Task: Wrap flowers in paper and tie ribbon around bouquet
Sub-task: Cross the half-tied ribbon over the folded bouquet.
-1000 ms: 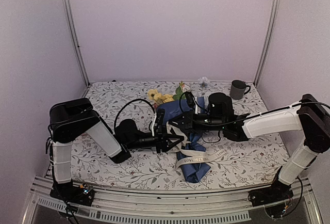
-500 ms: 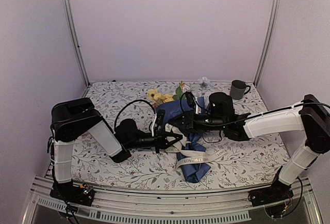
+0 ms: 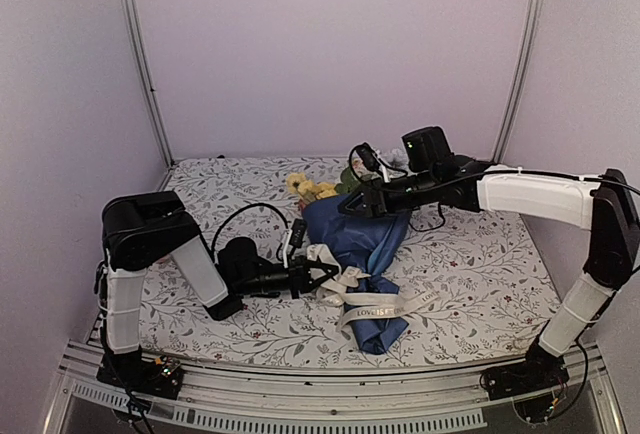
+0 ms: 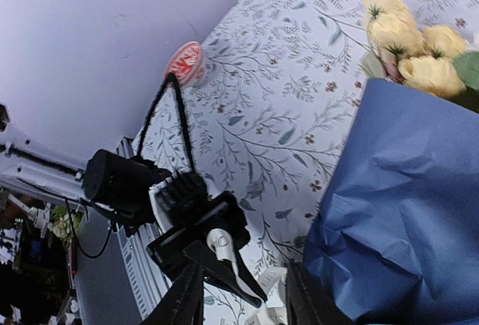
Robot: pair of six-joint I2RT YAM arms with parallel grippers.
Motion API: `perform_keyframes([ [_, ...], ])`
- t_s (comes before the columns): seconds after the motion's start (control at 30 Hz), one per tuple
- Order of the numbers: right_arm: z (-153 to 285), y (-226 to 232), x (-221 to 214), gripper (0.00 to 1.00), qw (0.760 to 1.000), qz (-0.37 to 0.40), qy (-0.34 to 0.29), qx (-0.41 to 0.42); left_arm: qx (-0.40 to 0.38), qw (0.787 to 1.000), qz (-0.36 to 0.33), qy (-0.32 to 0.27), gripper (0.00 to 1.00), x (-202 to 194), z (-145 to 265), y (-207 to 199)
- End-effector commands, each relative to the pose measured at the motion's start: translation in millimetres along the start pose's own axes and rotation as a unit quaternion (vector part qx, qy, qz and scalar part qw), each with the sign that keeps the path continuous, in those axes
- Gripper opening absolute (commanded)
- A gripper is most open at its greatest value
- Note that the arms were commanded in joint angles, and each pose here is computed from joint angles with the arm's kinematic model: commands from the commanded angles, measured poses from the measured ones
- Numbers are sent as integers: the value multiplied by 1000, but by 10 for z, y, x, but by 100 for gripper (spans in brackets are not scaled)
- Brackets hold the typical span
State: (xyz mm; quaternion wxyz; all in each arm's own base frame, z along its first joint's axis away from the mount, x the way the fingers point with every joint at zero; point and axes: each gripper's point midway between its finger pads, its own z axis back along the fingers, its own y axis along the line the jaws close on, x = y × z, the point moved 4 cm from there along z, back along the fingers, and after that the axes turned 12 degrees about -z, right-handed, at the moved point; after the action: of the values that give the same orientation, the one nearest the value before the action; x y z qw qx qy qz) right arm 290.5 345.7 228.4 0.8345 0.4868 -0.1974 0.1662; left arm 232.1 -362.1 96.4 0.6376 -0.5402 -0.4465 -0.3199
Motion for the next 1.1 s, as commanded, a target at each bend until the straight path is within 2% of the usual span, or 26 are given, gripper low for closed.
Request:
perform_keyframes([
  [0.0, -126, -373, -286, 35, 991, 35, 116, -52, -20, 995, -45, -84, 0, 361, 67, -132],
  [0.27, -374, -576, -533, 38, 977, 80, 192, -44, -13, 995, -50, -84, 0, 376, 87, -139],
  [0.4, -445, -593, -651, 34, 973, 80, 217, -29, -9, 995, -51, -83, 0, 381, 89, -134],
  [0.8, -439, -730, -849, 40, 965, 80, 240, -70, -13, 995, -51, -83, 0, 386, 75, -141],
  [0.9, -425, -773, -842, 36, 964, 83, 238, -87, -16, 995, -52, -83, 0, 387, 73, -147],
  [1.07, -419, -770, -829, 24, 964, 86, 236, -89, -18, 995, -52, -81, 0, 382, 68, -151],
])
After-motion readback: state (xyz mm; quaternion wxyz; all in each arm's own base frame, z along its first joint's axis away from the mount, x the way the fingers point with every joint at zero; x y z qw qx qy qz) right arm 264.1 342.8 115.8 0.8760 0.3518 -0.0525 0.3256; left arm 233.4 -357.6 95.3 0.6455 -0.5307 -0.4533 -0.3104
